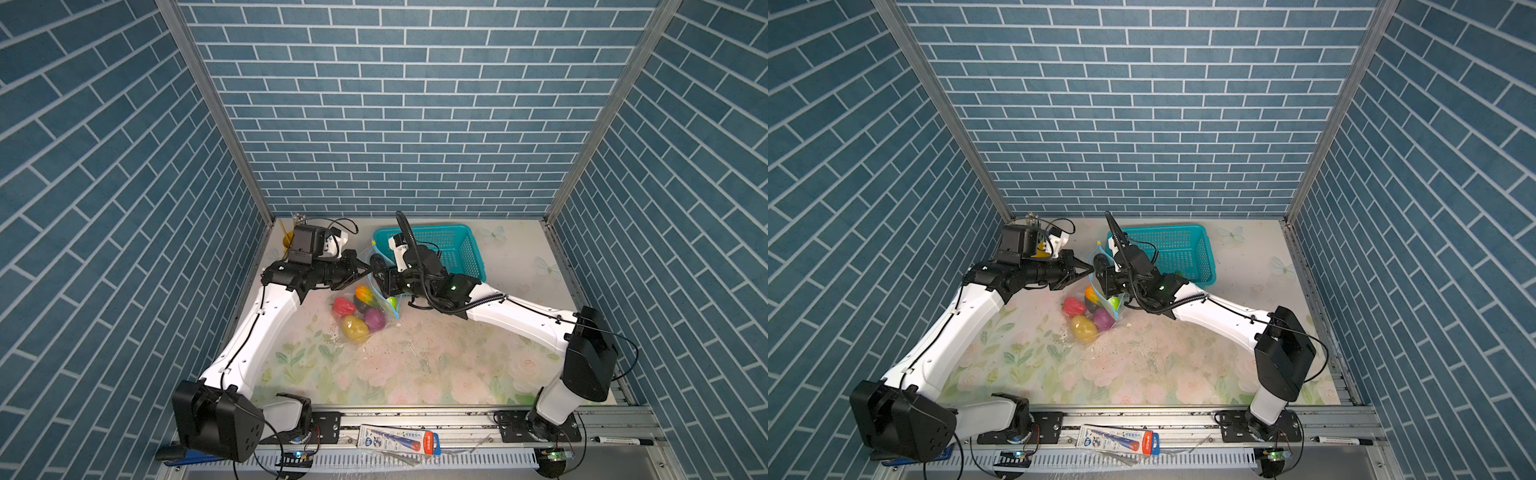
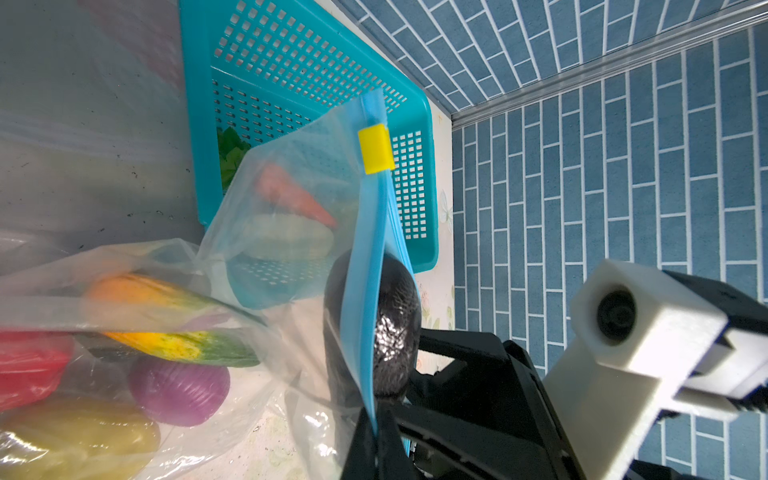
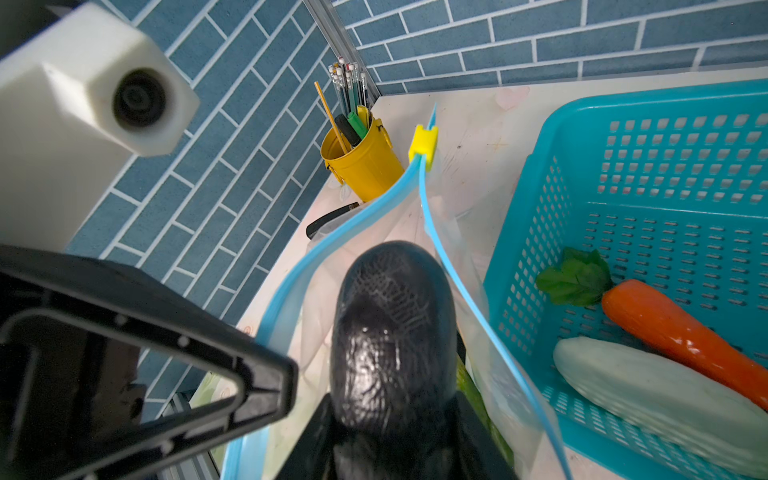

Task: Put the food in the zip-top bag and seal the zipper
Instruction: 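Lower the eggplant into the bag and open the right gripper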

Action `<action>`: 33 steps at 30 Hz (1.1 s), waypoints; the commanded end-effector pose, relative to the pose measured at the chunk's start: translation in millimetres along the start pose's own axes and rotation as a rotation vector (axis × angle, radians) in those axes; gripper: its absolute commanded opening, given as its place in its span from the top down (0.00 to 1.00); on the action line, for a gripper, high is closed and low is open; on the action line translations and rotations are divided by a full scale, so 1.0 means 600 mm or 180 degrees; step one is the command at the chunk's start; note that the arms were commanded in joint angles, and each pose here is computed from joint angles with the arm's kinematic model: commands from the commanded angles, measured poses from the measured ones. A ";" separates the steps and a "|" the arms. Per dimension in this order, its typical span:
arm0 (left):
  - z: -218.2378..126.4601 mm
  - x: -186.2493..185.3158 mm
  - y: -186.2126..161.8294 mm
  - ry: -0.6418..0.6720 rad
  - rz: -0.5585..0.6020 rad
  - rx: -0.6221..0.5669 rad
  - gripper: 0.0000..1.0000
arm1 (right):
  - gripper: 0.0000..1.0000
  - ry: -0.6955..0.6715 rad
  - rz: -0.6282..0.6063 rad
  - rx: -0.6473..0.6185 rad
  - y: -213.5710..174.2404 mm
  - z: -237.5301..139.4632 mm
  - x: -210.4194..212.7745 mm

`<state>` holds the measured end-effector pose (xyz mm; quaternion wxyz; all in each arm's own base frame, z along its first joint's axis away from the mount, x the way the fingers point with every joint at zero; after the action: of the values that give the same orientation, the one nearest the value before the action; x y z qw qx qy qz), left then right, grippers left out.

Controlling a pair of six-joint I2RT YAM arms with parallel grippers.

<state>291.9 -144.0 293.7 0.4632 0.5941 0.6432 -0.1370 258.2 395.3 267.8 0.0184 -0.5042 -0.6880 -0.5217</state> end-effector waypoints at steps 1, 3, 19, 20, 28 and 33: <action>-0.010 -0.018 0.004 -0.0070 0.0092 -0.0064 1.00 | 0.62 -0.0013 0.0041 0.0052 -0.011 0.005 -0.002; -0.009 -0.020 0.004 -0.0074 0.0095 -0.0056 1.00 | 0.62 -0.0019 0.0041 0.0047 -0.011 0.005 -0.003; -0.010 -0.026 0.004 -0.0075 0.0115 -0.0053 1.00 | 0.54 -0.0078 0.0010 0.0078 -0.011 0.012 -0.005; -0.009 -0.027 0.004 -0.0077 0.0124 -0.0054 1.00 | 0.52 -0.0075 0.0005 0.0077 -0.011 0.012 -0.005; -0.011 -0.027 0.003 -0.0076 0.0129 -0.0050 1.00 | 0.47 -0.0079 0.0006 0.0082 -0.011 0.012 -0.005; -0.010 -0.026 0.002 -0.0072 0.0127 -0.0044 1.00 | 0.46 -0.0076 0.0005 0.0084 -0.011 0.013 -0.005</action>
<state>290.2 -148.3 295.7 0.4639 0.5988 0.6380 -0.1390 258.8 395.2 256.7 0.0153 -0.5106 -0.6955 -0.5053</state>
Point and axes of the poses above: each gripper's point midway between its finger pads, its own z axis out along the fingers, its own x axis along the line the jaws close on, y = z × x, the point moved 5 cm from there along -z, back along the fingers, and after that the axes turned 6 degrees about z, right-handed, at the moved point
